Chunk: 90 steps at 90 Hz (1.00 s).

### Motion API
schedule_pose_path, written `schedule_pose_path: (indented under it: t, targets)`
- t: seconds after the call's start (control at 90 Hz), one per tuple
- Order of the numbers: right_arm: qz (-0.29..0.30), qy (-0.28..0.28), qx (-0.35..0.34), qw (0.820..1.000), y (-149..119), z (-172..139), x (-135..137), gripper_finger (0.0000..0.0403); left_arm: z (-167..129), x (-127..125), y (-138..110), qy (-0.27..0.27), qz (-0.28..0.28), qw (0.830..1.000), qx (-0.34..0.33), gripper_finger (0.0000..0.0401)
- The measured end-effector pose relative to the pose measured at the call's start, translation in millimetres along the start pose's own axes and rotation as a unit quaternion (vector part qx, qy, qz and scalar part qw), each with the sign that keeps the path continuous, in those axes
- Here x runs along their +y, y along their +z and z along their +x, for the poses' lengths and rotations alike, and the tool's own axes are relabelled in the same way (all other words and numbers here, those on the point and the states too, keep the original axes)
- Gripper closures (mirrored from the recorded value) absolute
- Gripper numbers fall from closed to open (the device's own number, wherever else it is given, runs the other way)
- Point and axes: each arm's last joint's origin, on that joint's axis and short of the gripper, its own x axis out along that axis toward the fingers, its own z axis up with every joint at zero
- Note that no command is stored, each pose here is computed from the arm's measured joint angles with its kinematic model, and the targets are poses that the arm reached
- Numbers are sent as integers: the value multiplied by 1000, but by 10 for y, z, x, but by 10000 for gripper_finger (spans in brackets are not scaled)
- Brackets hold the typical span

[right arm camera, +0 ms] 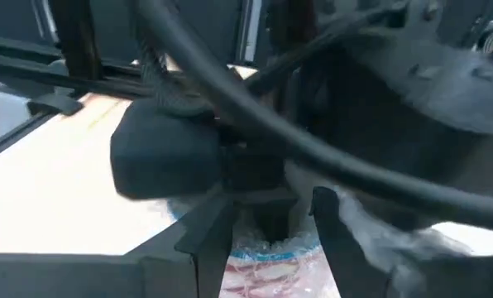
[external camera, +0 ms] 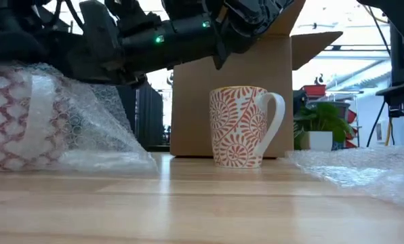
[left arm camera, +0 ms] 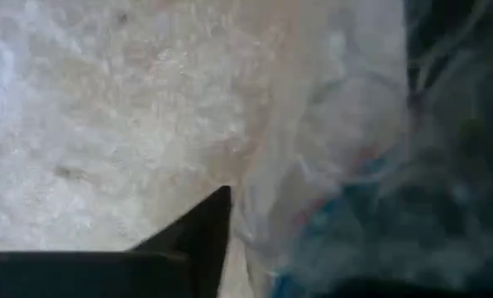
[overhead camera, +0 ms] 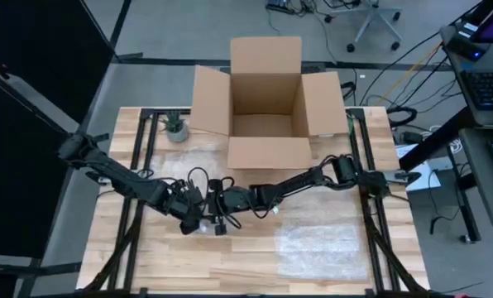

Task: Wrap mug
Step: Wrap the red mug with the bubble wrap

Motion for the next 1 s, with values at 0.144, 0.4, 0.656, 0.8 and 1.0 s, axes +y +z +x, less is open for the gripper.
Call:
schedule_pose_path:
  t: [0.144, 0.4, 0.656, 0.8, 1.0]
  targets:
    - [5, -1, -2, 1000, 5, 1, -5, 245, 3, 17, 11, 3, -4, 1000, 2, 372]
    - [2, 2, -1, 1000, 2, 1, -1, 245, 3, 16, 12, 0, -1, 1000, 3, 370]
    - [0, 10, 2, 1000, -4, -2, 8, 245, -27, 0, 34, -2, 9, 1000, 5, 228]
    - [-4, 15, 1, 1000, -2, -3, 22, 245, -138, -10, 78, -3, 19, 1000, 10, 176]
    - [-9, 4, -1, 1000, 7, -1, 0, 245, -401, -5, 149, -24, 17, 999, -13, 165]
